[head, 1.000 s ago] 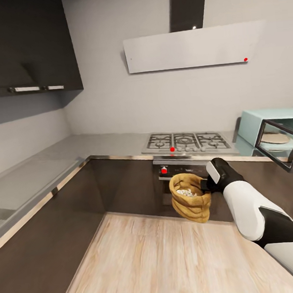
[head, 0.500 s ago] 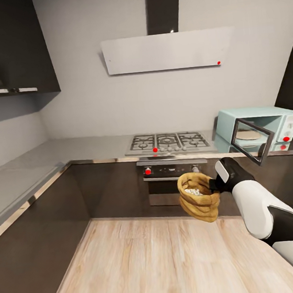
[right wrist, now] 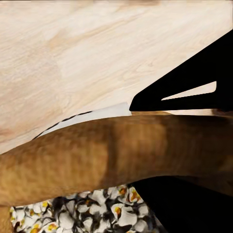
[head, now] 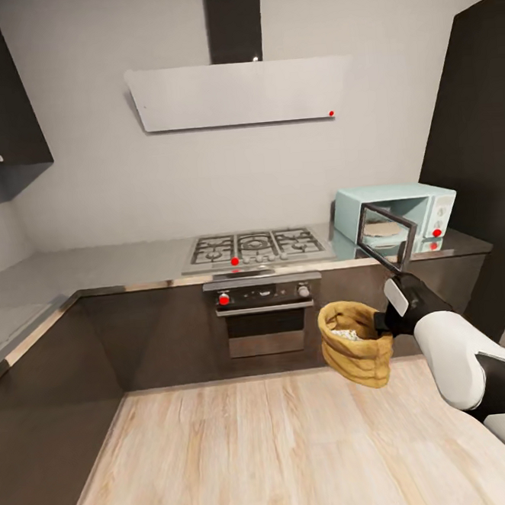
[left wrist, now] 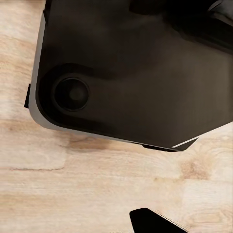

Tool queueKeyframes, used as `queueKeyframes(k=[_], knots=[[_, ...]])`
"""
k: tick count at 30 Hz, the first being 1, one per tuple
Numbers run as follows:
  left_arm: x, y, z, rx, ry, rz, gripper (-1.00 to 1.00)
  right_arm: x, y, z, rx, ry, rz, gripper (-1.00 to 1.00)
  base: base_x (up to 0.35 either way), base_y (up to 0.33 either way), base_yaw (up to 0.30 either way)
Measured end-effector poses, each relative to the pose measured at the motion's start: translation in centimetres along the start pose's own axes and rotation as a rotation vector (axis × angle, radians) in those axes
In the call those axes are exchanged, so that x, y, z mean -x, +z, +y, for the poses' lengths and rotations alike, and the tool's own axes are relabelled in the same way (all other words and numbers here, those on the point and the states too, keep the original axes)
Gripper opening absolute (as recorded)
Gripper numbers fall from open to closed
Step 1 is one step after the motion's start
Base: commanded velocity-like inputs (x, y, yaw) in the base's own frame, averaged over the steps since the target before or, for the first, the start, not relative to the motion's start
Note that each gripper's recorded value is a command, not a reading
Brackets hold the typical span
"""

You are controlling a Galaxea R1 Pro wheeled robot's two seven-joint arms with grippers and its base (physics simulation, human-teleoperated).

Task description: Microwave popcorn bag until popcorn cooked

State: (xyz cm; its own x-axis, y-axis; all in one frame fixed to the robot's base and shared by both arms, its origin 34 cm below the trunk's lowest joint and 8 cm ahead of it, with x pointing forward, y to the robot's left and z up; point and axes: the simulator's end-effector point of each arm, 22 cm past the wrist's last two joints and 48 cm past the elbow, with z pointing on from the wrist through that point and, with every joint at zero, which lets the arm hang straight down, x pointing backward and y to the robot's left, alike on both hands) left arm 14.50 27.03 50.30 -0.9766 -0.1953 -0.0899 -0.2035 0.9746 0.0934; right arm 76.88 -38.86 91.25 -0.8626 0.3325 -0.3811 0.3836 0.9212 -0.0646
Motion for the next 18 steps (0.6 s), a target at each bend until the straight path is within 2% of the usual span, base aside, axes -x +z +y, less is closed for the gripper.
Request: queueKeyframes(k=[2, 4, 8, 18], knots=[[0.0, 0.0, 0.0, 0.0, 0.0, 0.0, 1.0, -0.56, 0.4, -0.06, 0.002, -0.001, 0.017, -1.0, 0.0, 0.0, -0.298], [0.0, 0.0, 0.0, 0.0, 0.0, 0.0, 1.0, -0.76, 0.67, -0.38, 0.038, 0.037, 0.033, -1.0, 0.0, 0.0, -0.299], [0.0, 0.0, 0.0, 0.0, 0.0, 0.0, 1.0, -0.72, 0.67, 0.05, 0.074, 0.052, 0.036, -1.0, 0.0, 0.0, -0.299], [0.0, 0.0, 0.0, 0.0, 0.0, 0.0, 1.0, -0.64, 0.65, -0.14, 0.068, 0.051, 0.033, -1.0, 0.0, 0.0, -0.299]])
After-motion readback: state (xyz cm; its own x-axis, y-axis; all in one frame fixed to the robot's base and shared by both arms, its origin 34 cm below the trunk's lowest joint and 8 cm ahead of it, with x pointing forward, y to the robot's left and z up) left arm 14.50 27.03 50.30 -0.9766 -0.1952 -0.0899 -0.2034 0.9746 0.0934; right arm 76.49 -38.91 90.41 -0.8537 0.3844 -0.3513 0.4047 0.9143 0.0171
